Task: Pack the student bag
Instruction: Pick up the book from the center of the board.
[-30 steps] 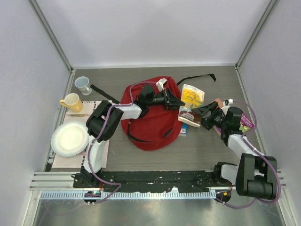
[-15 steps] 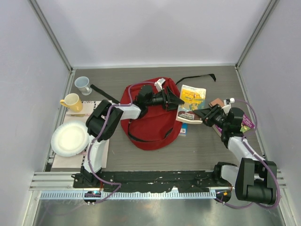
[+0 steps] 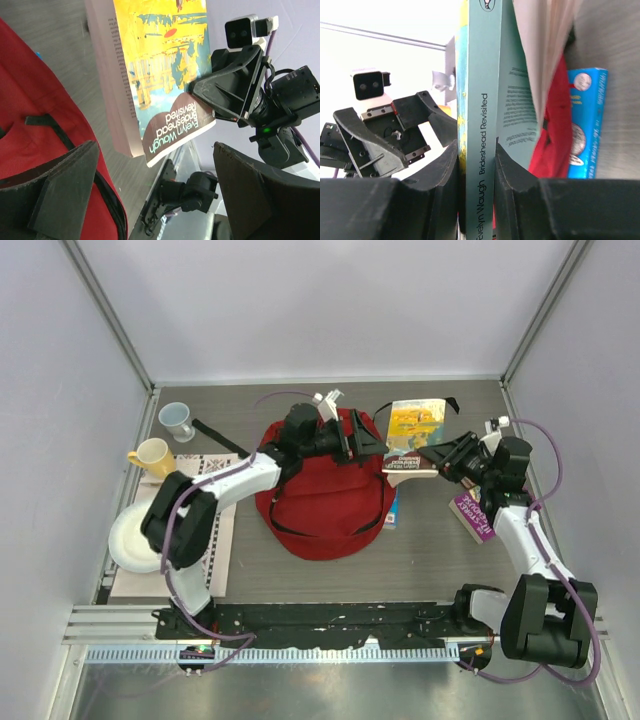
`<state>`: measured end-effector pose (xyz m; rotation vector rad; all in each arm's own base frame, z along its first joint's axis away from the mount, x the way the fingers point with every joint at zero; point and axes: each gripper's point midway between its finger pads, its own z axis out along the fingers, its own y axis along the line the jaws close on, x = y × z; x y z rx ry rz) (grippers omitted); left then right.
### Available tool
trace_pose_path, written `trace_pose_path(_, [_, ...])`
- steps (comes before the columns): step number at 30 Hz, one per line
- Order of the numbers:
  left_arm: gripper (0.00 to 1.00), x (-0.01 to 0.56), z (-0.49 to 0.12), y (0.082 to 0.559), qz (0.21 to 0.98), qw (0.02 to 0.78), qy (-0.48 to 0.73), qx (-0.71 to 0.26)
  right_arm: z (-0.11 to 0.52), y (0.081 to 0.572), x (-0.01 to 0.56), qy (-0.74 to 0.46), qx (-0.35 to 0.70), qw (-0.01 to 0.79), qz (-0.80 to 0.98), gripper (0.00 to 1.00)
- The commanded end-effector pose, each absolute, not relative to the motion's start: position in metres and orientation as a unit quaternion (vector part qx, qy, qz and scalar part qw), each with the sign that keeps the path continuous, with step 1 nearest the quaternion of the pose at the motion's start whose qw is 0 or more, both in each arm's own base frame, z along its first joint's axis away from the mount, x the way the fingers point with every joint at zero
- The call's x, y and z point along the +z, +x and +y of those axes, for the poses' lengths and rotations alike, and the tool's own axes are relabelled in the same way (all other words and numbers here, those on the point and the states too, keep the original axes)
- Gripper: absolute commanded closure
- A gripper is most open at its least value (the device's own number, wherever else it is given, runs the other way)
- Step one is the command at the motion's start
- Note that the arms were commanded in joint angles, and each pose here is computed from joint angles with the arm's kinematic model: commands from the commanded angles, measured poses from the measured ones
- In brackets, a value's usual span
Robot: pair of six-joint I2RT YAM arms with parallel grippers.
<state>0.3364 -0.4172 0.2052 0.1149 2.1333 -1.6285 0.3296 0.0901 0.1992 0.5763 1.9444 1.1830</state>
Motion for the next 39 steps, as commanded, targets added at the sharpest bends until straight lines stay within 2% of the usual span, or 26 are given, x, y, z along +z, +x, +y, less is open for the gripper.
trace_pose_path(1, [0.01, 0.238, -0.389, 0.345, 0.787, 0.320, 0.064, -0.524, 0.110, 0.335, 0.287, 0.114, 0.537, 0.448, 0.705, 0.97])
trace_pose_path(7, [0.00, 0.277, -0.366, 0.344, 0.766, 0.378, 0.050, -0.517, 0.165, 0.326, 0.301, 0.030, 0.557, 0.426, 0.712, 0.97])
trace_pose_path(13, [0.00, 0.288, -0.339, 0.349, 0.768, 0.415, 0.022, -0.487, 0.215, 0.300, 0.326, -0.062, 0.609, 0.398, 0.684, 0.97])
trace_pose_path(20, [0.00, 0.287, -0.304, 0.345, 0.749, 0.431, -0.026, -0.503, 0.223, 0.279, 0.353, -0.117, 0.651, 0.413, 0.626, 0.97])
trace_pose_path(26, [0.00, 0.303, -0.311, 0.334, 0.725, 0.433, 0.005, -0.535, 0.225, 0.258, 0.377, -0.135, 0.713, 0.393, 0.565, 0.97])
trace_pose_path(30, [0.00, 0.320, -0.321, 0.332, 0.693, 0.437, 0.024, -0.573, 0.222, 0.250, 0.389, -0.132, 0.759, 0.363, 0.524, 0.97])
trace_pose_path(31, [0.00, 0.323, -0.322, 0.332, 0.688, 0.437, 0.026, -0.579, 0.221, 0.244, 0.395, -0.121, 0.779, 0.335, 0.516, 0.97])
trace_pose_path(39, [0.00, 0.333, -0.330, 0.331, 0.666, 0.435, 0.044, -0.604, 0.218, 0.232, 0.406, -0.147, 0.787, 0.349, 0.487, 0.98])
